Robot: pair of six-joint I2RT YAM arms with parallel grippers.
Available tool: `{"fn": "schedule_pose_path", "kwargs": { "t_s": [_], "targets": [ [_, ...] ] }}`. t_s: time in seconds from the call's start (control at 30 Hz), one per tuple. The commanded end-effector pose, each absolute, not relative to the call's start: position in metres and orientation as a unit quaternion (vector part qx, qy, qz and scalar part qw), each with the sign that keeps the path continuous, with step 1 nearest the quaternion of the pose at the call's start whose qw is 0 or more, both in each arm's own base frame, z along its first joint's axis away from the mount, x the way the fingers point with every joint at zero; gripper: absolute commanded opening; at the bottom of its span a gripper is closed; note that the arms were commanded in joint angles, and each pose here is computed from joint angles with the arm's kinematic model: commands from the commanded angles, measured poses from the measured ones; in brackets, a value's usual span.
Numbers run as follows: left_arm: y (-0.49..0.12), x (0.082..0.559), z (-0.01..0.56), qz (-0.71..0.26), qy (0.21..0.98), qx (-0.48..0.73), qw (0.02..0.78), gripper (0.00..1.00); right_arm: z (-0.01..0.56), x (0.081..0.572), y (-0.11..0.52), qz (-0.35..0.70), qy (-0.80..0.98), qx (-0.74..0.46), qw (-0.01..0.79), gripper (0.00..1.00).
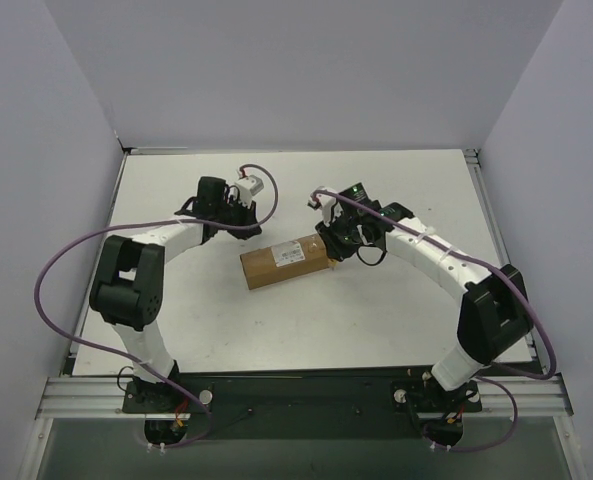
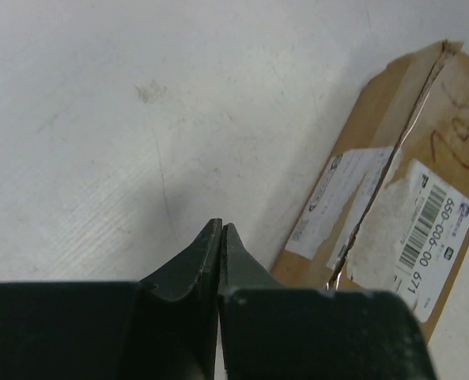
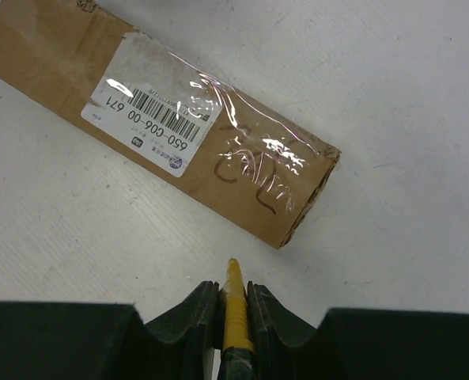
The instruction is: Unpack the express box
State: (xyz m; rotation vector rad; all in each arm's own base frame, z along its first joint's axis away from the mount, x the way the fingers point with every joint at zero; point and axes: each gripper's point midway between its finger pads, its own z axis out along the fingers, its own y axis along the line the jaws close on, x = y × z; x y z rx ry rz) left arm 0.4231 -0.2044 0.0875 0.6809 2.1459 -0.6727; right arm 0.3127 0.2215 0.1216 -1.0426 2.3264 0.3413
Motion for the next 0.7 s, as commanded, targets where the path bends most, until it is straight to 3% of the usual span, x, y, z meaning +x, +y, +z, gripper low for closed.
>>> {"fn": "schedule_pose_path", "kwargs": {
  "t_s": [0.0,0.23,0.4,0.57,0.67],
  "targets": [
    [-0.199,0.401,0.079,-0.263,0.848,0.281,0.363,0.08,0.134,0.332,0.238,0.120,0.855,-0.394,0.315,0.00],
    [-0.206,0.358,0.083,-0.316,0.838,0.290,0.337,0.09,0.143,0.400,0.257,0.065,0.853,-0.364,0.368,0.00],
    [-0.233,0.306,0.095,-0.397,0.791,0.357,0.298,0.11,0.155,0.460,0.298,0.074,0.846,-0.346,0.399,0.00],
    [-0.233,0.294,0.109,-0.391,0.771,0.394,0.311,0.15,0.144,0.464,0.327,0.137,0.853,-0.334,0.377,0.00],
    [-0.225,0.306,0.125,-0.378,0.761,0.409,0.333,0.17,0.152,0.475,0.316,0.114,0.861,-0.303,0.393,0.00]
  ]
}}
